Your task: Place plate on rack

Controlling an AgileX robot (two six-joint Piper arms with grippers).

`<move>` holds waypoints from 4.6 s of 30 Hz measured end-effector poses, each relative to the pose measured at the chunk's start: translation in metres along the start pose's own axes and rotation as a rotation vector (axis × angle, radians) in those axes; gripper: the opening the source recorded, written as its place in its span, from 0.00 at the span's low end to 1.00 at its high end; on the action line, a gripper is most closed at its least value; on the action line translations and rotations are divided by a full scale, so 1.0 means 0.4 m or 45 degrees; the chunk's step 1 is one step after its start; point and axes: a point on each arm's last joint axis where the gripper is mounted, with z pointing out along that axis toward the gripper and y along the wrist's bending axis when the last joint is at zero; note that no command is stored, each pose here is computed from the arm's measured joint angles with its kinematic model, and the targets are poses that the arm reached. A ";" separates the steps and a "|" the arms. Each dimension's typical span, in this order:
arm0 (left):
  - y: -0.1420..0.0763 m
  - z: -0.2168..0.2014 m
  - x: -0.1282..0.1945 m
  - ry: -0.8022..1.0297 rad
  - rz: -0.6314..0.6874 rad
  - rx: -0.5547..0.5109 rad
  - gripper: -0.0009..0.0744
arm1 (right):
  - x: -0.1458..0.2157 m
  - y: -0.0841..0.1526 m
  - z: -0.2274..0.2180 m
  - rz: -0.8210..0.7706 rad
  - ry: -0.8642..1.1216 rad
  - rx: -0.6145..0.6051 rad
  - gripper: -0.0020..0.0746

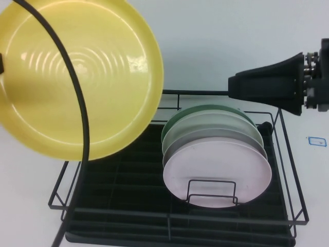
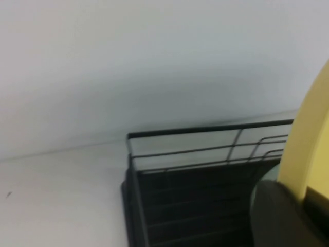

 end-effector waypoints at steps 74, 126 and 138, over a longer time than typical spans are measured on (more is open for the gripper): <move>-0.139 -0.115 -0.077 -0.540 -0.090 0.506 0.82 | 0.027 -0.042 0.023 -1.144 0.350 0.205 0.15; -0.143 -0.144 -0.054 -0.488 0.091 0.478 0.24 | 0.117 -0.003 0.025 -1.082 0.047 0.407 0.57; -0.100 -0.308 0.025 -0.429 0.169 0.182 0.01 | 0.020 0.420 -0.409 -1.260 -0.962 0.772 0.04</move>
